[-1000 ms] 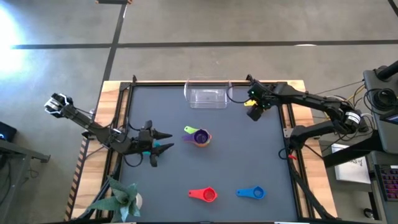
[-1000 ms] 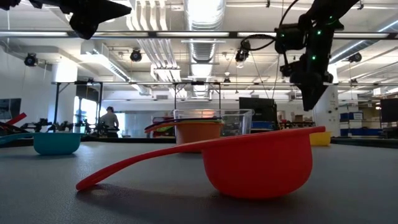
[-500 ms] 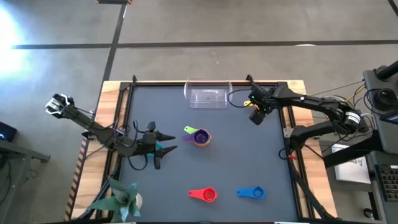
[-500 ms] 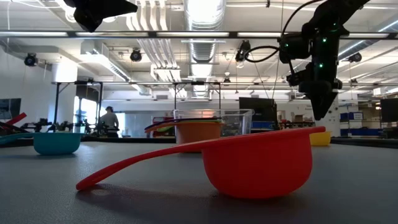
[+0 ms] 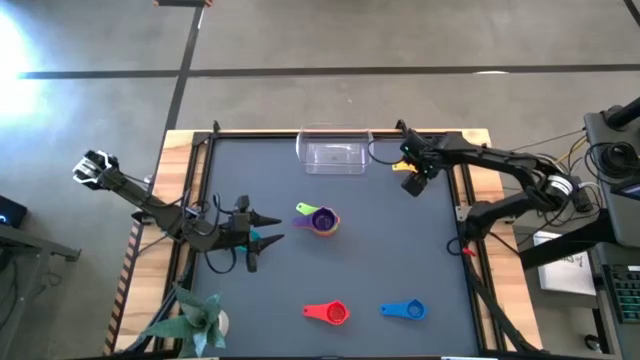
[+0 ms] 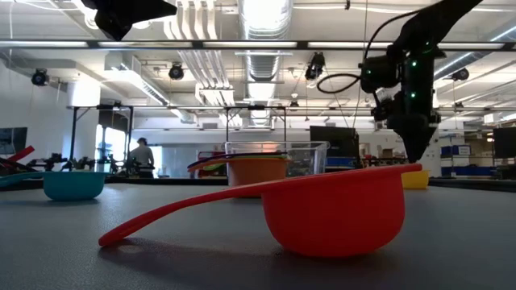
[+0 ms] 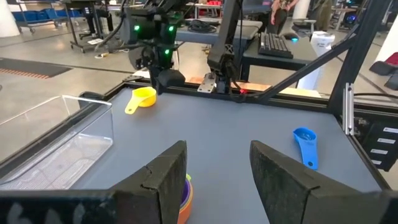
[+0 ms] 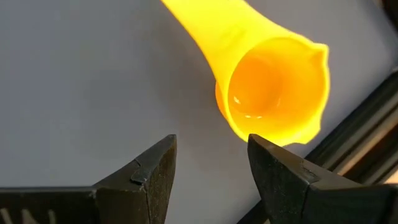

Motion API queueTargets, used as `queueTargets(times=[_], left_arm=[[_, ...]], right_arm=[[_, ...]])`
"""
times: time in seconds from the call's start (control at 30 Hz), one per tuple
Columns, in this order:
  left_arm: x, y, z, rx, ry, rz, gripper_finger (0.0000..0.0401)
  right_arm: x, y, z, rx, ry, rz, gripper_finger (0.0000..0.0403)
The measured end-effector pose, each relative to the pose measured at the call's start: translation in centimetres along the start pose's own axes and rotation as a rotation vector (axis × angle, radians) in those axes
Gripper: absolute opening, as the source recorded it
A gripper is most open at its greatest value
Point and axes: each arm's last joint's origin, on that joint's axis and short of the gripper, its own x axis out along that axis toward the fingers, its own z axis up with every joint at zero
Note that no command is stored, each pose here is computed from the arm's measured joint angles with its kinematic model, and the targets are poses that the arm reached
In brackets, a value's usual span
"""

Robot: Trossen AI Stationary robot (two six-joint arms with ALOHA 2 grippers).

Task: Nest measuring cups in basket
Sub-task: Stack the yellow measuring cup on top of the purple measuring cup

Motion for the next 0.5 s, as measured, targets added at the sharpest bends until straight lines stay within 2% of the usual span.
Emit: queueTargets(times=[0.23,0.5], left_arm=[[0.0,0.0,0.0,0.0,0.0,0.0,0.016],[0.0,0.0,0.2,0.016,-0.004,0.0,0.016]], right_arm=[[2.2,-0.4,0.8,-0.018,0.069,0.011,0.0189],[4.0,-0.5,1.8,-0.049,0.069,0.012,0.0189]])
